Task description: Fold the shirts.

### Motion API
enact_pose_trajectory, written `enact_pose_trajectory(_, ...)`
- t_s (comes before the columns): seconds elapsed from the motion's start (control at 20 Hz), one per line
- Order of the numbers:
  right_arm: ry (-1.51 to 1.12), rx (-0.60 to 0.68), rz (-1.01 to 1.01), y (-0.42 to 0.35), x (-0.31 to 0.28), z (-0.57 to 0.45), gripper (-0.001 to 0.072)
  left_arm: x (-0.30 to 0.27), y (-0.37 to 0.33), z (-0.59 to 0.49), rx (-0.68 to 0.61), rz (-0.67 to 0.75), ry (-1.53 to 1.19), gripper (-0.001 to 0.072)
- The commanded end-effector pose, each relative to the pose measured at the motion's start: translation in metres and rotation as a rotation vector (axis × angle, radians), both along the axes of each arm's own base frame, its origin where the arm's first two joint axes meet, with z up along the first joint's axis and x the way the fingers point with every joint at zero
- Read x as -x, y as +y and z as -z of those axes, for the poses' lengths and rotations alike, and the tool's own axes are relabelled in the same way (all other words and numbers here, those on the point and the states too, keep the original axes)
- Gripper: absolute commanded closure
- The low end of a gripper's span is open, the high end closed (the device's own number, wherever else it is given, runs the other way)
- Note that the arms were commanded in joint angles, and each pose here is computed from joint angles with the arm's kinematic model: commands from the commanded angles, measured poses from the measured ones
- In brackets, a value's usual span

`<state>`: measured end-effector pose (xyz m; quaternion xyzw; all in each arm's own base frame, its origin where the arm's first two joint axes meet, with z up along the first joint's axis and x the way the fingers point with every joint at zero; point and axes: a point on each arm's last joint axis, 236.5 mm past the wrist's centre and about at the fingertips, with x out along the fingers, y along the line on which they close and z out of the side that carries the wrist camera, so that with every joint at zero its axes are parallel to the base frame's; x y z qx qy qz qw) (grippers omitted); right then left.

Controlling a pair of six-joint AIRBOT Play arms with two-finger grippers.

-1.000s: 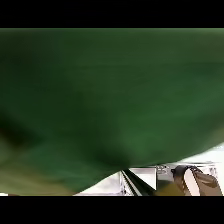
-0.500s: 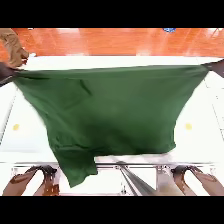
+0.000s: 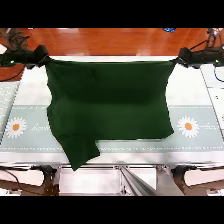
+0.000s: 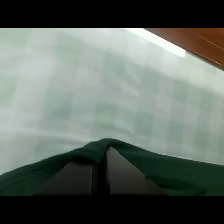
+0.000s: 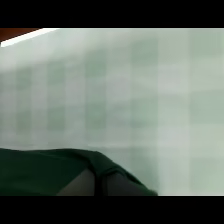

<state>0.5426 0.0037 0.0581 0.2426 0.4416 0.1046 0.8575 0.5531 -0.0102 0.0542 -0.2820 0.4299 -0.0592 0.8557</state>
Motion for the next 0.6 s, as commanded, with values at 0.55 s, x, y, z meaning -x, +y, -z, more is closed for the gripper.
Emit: enact_pose_trajectory(0.55, 0.334, -0.044, -0.127, -0.015, 0.042, 0.054, 0.0688, 0.074, 0.008, 0.056, -0.121, 0.233, 0.374, 0.0683)
